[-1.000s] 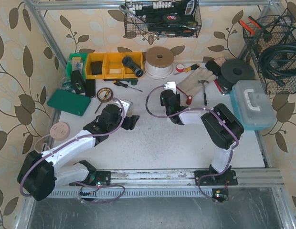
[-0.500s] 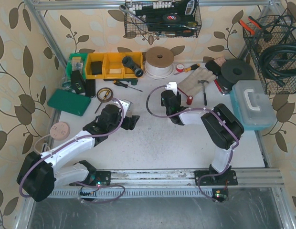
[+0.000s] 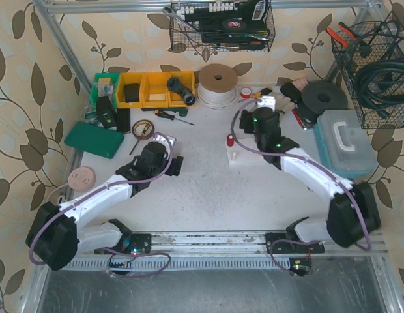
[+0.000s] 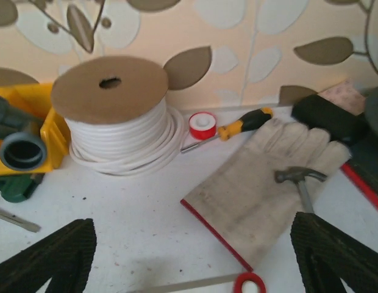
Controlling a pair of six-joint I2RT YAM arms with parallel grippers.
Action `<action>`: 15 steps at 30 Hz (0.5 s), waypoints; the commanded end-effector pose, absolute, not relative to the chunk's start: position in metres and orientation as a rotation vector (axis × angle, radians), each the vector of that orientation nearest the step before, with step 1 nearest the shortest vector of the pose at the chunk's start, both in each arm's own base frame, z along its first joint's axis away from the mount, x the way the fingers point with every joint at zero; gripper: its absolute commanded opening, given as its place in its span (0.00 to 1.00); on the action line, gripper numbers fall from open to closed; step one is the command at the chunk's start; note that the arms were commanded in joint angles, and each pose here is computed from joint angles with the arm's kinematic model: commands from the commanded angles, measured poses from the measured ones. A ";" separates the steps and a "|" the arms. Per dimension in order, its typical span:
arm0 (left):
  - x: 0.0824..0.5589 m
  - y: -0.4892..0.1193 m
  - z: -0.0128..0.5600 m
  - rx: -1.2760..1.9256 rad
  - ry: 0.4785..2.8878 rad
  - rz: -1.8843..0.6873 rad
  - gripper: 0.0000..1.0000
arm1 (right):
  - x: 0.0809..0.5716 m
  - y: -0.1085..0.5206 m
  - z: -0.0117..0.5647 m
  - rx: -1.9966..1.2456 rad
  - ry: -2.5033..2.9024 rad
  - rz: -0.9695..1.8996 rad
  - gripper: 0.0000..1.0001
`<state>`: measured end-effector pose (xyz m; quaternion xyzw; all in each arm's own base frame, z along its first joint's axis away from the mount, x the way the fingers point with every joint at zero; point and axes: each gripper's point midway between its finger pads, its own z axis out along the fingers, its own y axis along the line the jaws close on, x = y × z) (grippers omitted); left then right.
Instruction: Install the large spring
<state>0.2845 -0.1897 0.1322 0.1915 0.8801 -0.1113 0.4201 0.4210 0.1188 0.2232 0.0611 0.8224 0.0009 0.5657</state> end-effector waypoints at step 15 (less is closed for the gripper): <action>0.299 -0.167 0.123 0.384 2.580 -0.162 0.58 | 0.300 0.100 0.241 0.014 2.048 0.263 1.00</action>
